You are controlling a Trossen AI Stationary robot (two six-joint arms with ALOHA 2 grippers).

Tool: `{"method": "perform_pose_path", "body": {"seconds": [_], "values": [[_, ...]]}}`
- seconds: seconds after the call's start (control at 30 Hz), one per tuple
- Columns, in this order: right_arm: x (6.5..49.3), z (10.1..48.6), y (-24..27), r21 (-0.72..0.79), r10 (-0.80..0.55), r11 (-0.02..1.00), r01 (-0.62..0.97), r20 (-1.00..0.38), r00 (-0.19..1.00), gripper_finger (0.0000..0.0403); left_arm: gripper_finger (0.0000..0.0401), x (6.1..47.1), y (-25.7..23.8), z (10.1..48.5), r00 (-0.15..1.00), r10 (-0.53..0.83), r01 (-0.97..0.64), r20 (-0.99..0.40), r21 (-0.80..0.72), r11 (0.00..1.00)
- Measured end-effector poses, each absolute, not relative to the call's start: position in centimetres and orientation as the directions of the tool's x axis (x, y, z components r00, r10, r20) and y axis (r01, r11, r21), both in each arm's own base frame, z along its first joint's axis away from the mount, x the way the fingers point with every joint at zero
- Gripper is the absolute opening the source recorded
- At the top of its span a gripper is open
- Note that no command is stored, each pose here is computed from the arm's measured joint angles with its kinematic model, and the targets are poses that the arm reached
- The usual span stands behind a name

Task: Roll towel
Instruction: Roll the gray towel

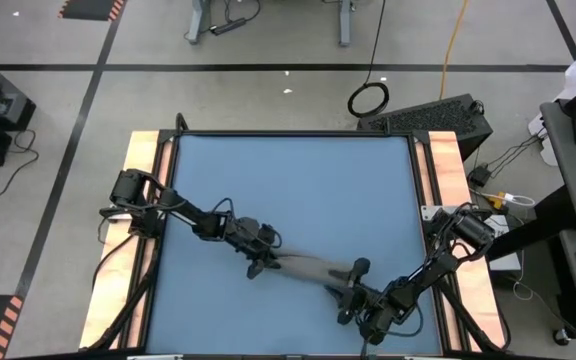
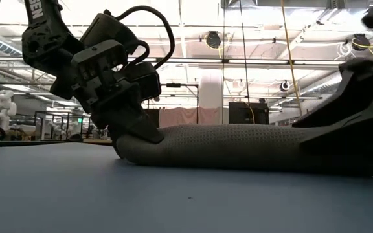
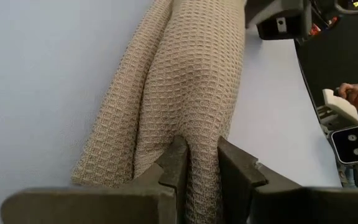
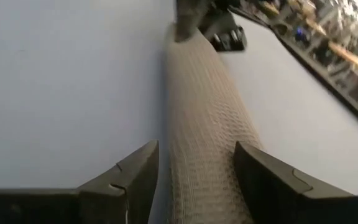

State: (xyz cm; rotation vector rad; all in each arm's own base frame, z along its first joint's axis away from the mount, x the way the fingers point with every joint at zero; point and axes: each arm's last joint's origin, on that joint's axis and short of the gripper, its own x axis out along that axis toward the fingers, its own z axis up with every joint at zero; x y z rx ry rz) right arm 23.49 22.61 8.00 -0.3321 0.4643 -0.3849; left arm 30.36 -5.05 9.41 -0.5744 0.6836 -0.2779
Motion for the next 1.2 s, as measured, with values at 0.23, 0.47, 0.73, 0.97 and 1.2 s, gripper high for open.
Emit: {"method": "perform_pose_path", "body": {"seconds": [0.23, 0.47, 0.73, 0.97, 1.2], "values": [[22.6, 6.6, 20.6, -0.217, -0.456, 0.89, 0.401, -0.398, 0.796, 0.0203, 0.0072, 30.4, -4.9, 9.4, 0.758, -0.403, 0.072, -0.513, -0.548, 0.834], [21.7, 5.8, 19.7, -0.119, -0.451, 0.887, 0.446, -0.433, 0.781, 0.0203, 0.0102, 30.6, -4.6, 9.9, 0.805, -0.327, 0.042, -0.495, -0.502, 0.864], [21.8, 5.8, 19.8, -0.074, -0.439, 0.887, 0.455, -0.439, 0.784, 0.0203, 0.0192, 30.5, -4.7, 13.7, 0.902, -0.194, 0.062, -0.387, -0.328, 0.943], [21.8, 5.8, 19.8, -0.061, -0.433, 0.889, 0.455, -0.441, 0.786, 0.0203, 0.0228, 29.5, -8.4, 14.4, 0.92, -0.138, 0.128, -0.367, -0.052, 0.99], [21.9, 5.8, 19.9, -0.055, -0.427, 0.89, 0.452, -0.444, 0.788, 0.0203, 0.0229, 29.6, -9.1, 12.5, 0.909, -0.054, 0.097, -0.413, 0.084, 0.992]]}}
